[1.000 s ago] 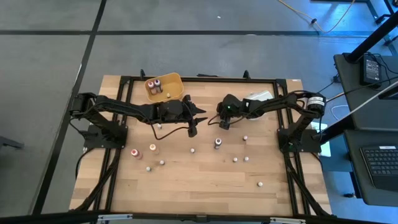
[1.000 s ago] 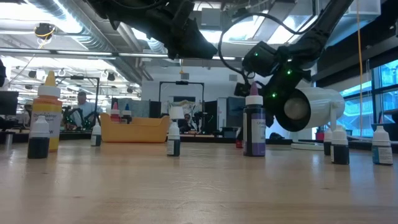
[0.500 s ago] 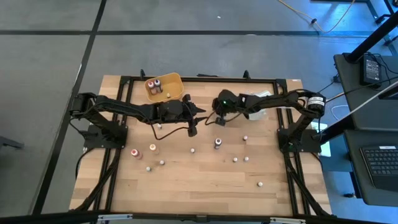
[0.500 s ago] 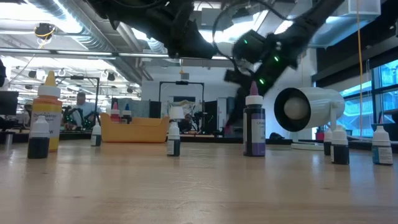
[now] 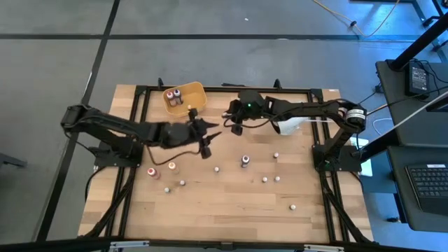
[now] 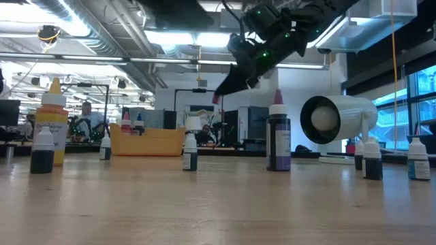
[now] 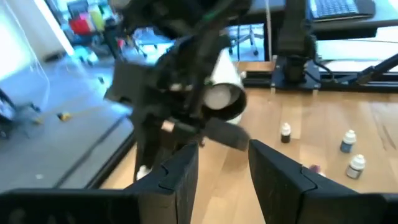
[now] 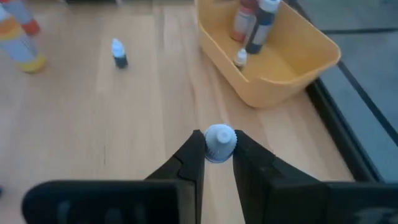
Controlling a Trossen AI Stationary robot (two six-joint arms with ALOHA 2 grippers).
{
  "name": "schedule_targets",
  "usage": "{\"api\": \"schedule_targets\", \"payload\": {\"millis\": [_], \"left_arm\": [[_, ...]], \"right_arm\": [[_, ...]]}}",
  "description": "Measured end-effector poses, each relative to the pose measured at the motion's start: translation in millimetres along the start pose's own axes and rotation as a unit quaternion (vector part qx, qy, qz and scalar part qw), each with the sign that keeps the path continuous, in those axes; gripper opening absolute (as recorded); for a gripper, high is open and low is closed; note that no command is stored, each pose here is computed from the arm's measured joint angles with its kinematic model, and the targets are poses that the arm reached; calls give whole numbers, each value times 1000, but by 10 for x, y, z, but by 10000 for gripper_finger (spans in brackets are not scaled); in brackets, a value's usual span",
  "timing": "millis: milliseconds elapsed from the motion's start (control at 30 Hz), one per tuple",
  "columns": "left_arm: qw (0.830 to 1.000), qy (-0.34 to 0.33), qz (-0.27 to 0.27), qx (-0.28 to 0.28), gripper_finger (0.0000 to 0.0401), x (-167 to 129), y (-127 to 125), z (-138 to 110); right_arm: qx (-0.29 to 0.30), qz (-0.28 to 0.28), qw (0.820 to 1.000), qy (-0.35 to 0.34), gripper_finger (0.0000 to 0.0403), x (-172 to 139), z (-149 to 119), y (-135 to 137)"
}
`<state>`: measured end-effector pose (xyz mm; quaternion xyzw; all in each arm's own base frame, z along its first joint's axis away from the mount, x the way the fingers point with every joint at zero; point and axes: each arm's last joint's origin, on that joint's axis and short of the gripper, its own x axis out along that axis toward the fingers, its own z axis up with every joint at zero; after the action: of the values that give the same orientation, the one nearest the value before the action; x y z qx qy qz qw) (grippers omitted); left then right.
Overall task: Pick & Place food coloring
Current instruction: Put the top small red food coloring bottle into the yellow bin
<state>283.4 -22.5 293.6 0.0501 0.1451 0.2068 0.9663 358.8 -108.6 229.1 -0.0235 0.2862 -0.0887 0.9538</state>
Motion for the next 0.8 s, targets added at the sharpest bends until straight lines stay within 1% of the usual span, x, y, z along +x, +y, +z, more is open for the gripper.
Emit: {"api": "schedule_targets", "payload": {"millis": [100, 167, 267, 367, 433, 500, 567, 700, 800], "left_arm": [[999, -20, 18, 26, 134, -118, -163, 30], [998, -35, 39, 43, 132, -177, -221, 61], [996, -41, 64, 51, 133, -218, -255, 75], [996, -40, 68, 49, 135, -221, -257, 74], [996, -40, 69, 49, 136, -219, -253, 74], [996, -39, 68, 50, 136, -219, -254, 70], [996, -36, 68, 53, 137, -219, -255, 63], [996, -32, 66, 56, 136, -218, -257, 53], [996, -32, 64, 57, 133, -217, -259, 53]], "right_arm": [[-2, 40, 999, -29, 67, 42, 26, 21], [8, 70, 996, -46, 67, 115, 18, 44], [18, 79, 995, -62, 68, 291, -43, 71], [25, 80, 994, -66, 68, 501, -166, 79], [28, 81, 995, -52, 68, 641, -256, 83], [31, 81, 996, -36, 68, 755, -280, 76], [32, 83, 996, -23, 68, 859, -250, 67], [22, 90, 995, 29, 68, 1050, -263, 59], [13, 83, 996, 43, 68, 1162, -213, 39]]}}
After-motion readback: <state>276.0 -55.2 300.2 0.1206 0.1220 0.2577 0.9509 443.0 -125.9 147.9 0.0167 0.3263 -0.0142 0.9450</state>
